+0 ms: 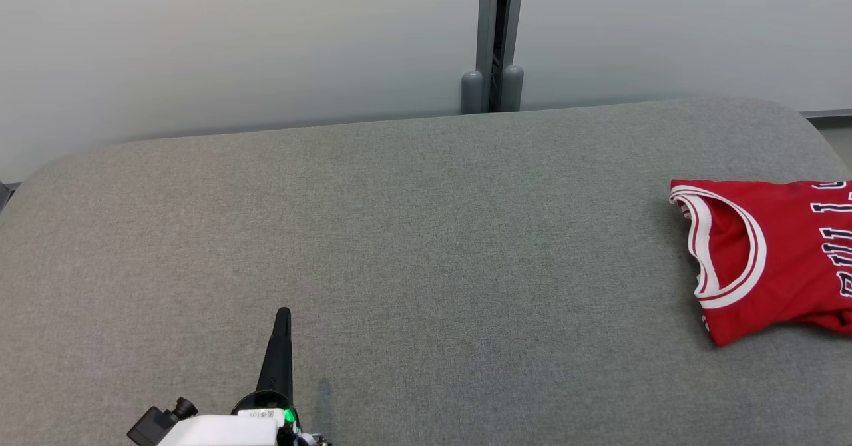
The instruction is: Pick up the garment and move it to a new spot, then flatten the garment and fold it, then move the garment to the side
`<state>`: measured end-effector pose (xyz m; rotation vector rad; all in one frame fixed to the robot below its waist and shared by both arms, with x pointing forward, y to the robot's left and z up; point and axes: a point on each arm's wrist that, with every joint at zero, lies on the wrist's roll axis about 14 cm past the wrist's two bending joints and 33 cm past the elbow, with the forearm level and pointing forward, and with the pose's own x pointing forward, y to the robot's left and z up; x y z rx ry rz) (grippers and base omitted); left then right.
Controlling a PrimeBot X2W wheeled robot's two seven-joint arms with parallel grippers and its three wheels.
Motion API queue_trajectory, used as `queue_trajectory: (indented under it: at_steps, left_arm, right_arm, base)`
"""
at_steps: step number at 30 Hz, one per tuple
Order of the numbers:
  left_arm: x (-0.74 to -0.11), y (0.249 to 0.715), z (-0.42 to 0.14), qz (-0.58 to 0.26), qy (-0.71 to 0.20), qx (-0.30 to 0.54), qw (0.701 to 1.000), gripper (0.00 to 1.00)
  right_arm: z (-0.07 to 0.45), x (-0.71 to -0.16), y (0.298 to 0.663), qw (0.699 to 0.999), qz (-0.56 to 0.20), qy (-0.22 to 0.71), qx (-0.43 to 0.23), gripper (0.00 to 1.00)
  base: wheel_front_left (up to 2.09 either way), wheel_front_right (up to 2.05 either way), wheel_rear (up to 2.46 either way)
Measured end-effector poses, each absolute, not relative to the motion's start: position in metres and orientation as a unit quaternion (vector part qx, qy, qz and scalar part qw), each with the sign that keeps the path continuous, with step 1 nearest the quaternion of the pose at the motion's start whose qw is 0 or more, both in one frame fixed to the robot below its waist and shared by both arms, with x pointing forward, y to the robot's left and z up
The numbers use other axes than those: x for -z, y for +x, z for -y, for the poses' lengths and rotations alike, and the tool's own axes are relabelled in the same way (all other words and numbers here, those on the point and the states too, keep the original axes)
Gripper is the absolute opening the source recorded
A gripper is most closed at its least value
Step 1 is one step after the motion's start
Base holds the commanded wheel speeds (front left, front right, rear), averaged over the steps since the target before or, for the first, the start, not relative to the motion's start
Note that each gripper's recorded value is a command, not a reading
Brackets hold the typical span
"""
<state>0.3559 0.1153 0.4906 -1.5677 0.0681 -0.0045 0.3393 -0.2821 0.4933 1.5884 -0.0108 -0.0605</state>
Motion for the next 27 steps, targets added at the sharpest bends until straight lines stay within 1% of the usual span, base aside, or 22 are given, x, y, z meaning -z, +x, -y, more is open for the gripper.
queue_trajectory:
  at_steps: [27]
  left_arm:
    - [-0.4905,0.356,-0.1153,-0.031,-0.706,0.002,0.708,0.0]
  right_arm:
    - [0.2821,-0.4933,0.3393,0.7,0.005,0.713,0.027,0.0]
  base:
    - [0.0,0.0,0.0]
